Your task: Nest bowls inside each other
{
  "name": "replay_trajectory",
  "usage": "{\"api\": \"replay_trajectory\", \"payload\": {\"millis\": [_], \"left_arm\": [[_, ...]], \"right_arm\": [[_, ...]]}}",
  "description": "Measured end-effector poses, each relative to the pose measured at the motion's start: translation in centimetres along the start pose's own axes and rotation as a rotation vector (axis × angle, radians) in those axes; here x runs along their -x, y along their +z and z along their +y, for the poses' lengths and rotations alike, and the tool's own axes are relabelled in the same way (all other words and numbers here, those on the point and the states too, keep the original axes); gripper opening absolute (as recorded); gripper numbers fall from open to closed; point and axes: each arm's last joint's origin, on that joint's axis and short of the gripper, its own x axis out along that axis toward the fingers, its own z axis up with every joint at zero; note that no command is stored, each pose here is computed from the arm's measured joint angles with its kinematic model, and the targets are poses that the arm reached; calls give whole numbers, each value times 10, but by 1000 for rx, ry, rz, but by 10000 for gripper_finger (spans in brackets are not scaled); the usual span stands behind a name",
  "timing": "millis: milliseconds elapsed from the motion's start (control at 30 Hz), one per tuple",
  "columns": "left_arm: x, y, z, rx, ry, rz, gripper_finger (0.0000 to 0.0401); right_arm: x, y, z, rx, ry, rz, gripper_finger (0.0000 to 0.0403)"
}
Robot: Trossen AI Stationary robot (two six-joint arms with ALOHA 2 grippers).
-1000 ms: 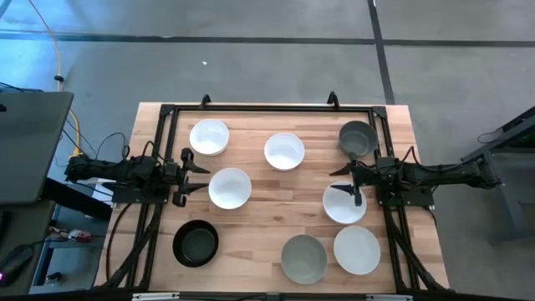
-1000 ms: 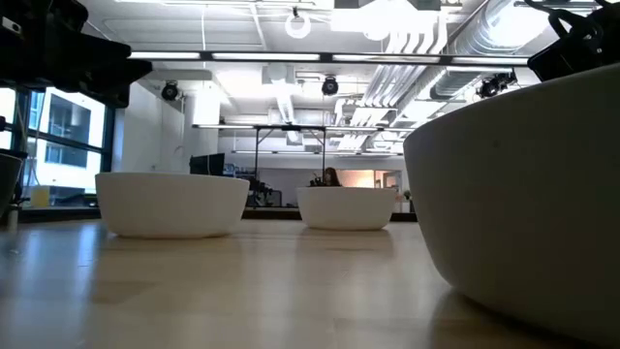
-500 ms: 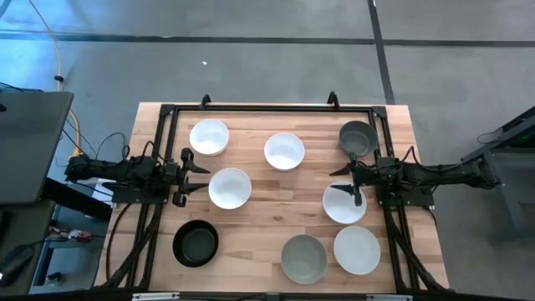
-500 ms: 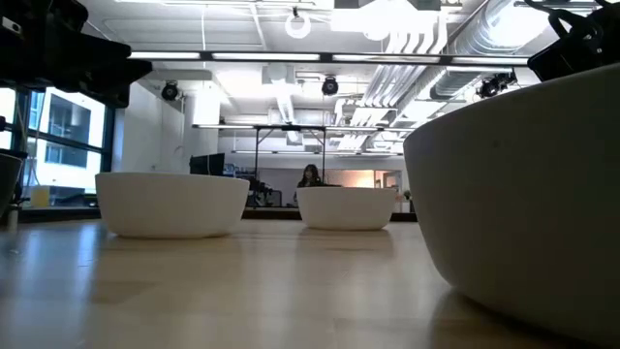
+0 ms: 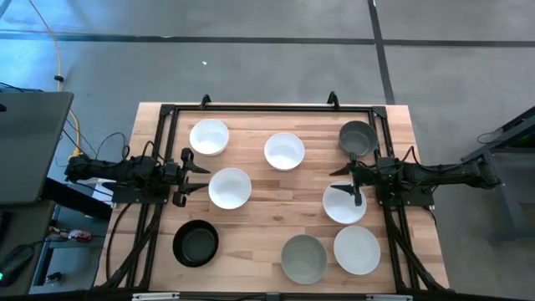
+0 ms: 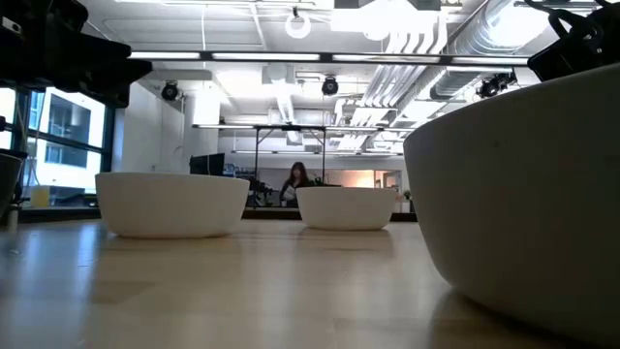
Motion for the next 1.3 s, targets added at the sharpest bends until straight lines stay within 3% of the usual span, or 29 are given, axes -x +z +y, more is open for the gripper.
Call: {"api": "replay_trajectory", "payload": {"millis": [133,367,433,633,900,1167,1300], "left_arm": [[0,0,0,0,0,0,182],[0,1,0,3,0,-7,182],[0,2,0,60,-1,-25,182],[0,5,0,297,-8,-52,182],[0,6,0,313,-9,-65,182],[0,9,0,309,-10,-87,182],[0,9,1,210,4,-92,182]], "right_arm": [[0,2,0,65,-3,-21,183],[0,3,0,35,-2,-29,183],[0,5,0,18,-3,-47,183],[1,12,-1,-243,9,-124,183],[2,17,-1,-446,30,-181,183],[2,20,-1,-383,25,-208,183],[2,20,-1,-338,20,-206,183]]}}
